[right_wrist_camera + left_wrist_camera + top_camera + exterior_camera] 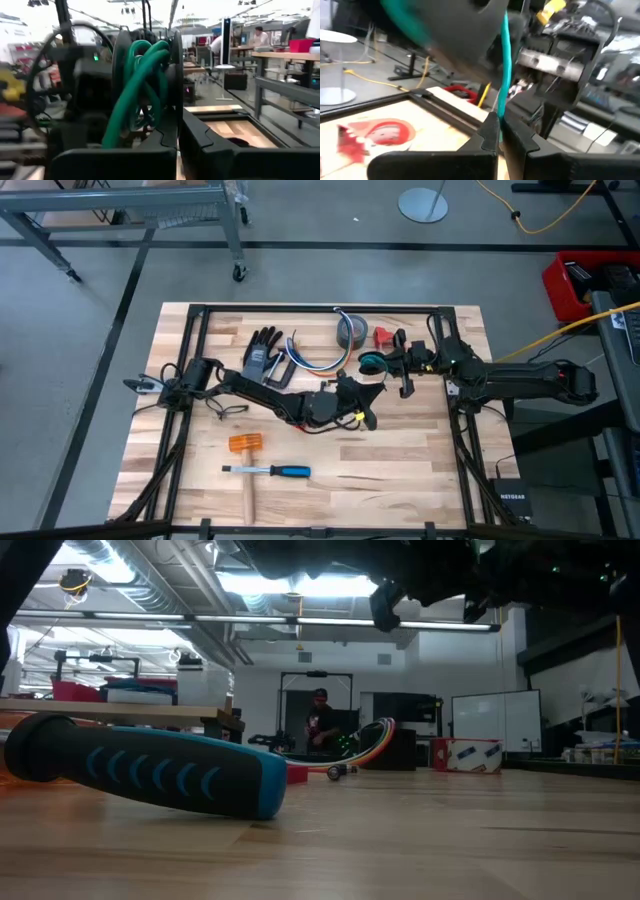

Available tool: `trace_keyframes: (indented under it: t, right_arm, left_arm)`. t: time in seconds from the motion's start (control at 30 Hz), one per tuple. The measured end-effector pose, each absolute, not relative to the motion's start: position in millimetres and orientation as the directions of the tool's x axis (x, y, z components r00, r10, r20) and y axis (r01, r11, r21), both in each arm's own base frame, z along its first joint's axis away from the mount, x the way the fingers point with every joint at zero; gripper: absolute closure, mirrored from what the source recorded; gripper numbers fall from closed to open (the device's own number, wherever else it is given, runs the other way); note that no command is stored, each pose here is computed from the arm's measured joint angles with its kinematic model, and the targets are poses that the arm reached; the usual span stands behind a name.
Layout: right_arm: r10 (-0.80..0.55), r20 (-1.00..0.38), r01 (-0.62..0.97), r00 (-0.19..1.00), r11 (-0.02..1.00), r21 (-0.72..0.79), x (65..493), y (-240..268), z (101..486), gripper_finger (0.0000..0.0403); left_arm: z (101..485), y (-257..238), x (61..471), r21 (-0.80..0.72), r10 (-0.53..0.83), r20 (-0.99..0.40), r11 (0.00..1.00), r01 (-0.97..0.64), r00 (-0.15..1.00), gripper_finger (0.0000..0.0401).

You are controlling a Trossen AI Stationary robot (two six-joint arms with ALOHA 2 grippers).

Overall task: Coil cords
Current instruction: Coil the green wire into the black spool

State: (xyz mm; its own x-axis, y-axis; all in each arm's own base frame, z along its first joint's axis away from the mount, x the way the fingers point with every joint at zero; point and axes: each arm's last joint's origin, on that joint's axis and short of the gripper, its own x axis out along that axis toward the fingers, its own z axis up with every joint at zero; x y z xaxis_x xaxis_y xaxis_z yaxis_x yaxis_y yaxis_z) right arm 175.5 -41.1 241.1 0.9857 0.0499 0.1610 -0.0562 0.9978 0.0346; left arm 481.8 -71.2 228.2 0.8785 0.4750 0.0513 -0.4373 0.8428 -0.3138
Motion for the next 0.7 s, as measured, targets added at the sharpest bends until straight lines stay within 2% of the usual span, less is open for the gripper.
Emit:
trace_keyframes:
  t: [0.13, 0.37, 0.7]
  right_arm:
    - [0.082, 0.164, -0.094, 0.983, 0.993, 0.071, 165.2, -37.2, 246.8, 0.0400]
    - [0.175, 0.125, -0.194, 0.977, 0.968, 0.161, 149.5, -30.0, 249.3, 0.0400]
    - [0.182, 0.030, -0.183, 0.983, 0.948, 0.259, 137.0, -26.2, 242.7, 0.0400]
  left_arm:
    - [225.7, -76.5, 478.9, -0.284, 0.522, 0.003, 0.818, -0.500, 0.853, 0.0400]
    - [225.7, -80.8, 477.4, -0.246, 0.541, -0.001, 0.815, -0.525, 0.841, 0.0400]
    - [234.5, -86.5, 474.0, -0.216, 0.531, 0.013, 0.829, -0.516, 0.847, 0.0401]
